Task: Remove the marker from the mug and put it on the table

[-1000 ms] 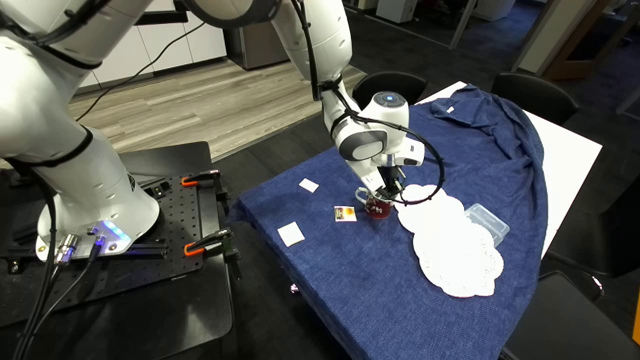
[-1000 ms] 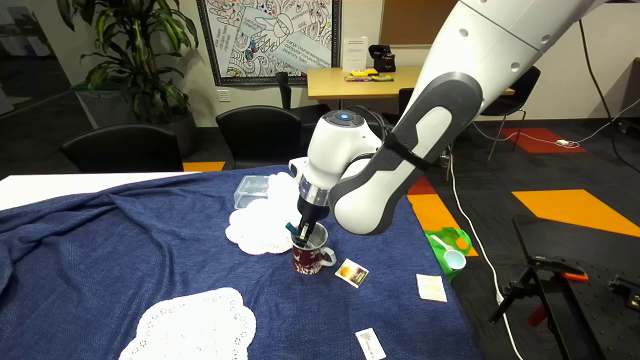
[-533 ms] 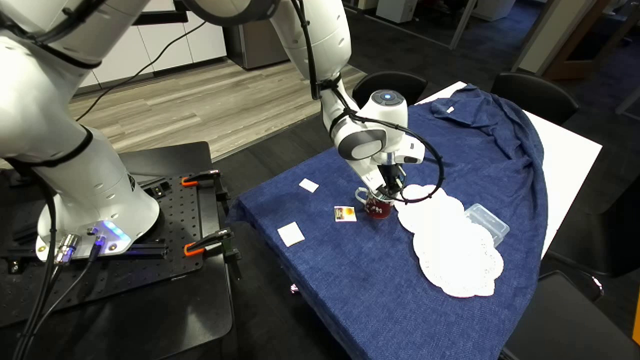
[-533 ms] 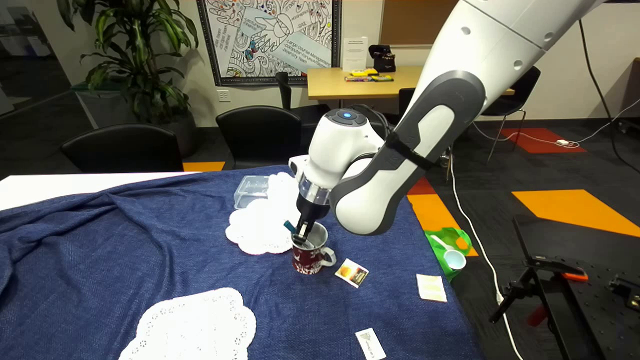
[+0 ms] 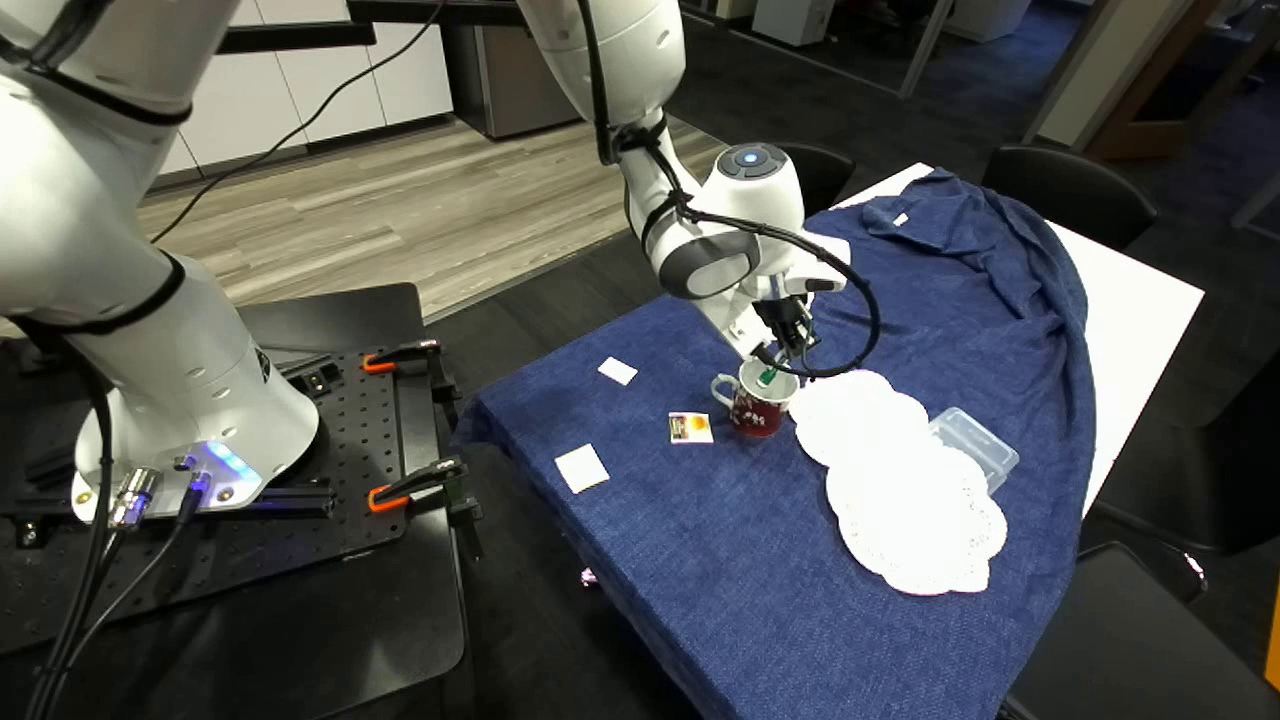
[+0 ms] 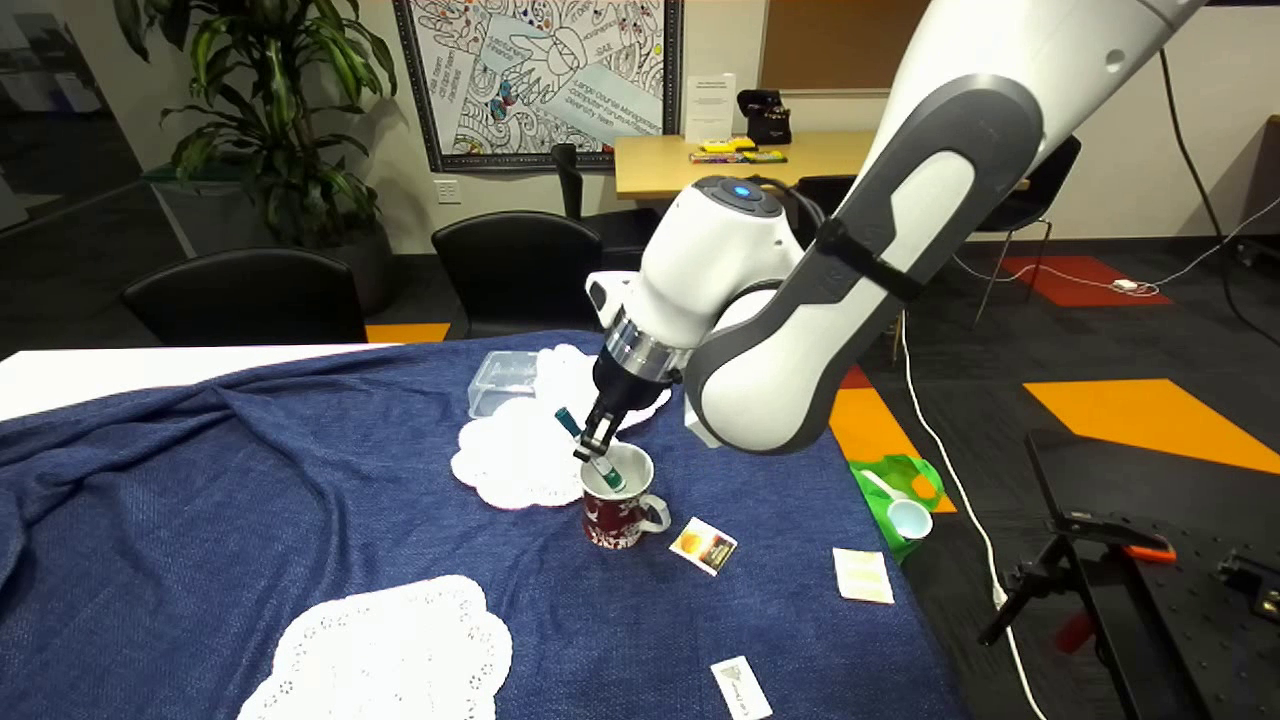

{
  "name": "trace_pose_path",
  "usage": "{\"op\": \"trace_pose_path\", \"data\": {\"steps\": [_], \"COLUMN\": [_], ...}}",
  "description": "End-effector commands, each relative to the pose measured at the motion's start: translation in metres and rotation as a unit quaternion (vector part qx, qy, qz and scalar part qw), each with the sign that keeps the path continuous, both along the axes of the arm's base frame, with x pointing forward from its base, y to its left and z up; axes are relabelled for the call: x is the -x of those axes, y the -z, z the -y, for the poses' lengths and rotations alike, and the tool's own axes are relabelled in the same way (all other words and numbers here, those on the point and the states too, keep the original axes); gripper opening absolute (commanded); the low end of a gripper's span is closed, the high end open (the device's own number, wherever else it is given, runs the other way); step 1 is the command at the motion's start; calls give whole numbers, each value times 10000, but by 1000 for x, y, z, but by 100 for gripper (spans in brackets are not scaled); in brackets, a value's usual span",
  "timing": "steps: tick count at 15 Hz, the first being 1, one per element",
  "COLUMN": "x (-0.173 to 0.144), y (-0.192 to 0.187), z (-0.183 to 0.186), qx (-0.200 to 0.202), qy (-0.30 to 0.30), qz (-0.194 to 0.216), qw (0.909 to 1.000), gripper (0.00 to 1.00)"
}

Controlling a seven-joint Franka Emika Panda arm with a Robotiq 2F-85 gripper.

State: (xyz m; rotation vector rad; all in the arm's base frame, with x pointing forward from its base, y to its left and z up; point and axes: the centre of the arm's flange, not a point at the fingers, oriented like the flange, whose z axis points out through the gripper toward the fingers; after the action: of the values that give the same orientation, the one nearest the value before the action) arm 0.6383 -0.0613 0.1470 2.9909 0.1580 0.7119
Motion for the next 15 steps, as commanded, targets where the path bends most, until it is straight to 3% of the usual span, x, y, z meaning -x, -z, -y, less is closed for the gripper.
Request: {"op": "trace_pose_path", "data": {"steps": [1,8,15], "x": [25,34,37], "y": [-47,-101,-111], "z": [-6,-36,-69], "qx": [-171,-409,-427], "qy": [16,-75,-253], "qz": [298,359,-12], "qw": [9994,9985,9988], "gripper": [5,5,5]}}
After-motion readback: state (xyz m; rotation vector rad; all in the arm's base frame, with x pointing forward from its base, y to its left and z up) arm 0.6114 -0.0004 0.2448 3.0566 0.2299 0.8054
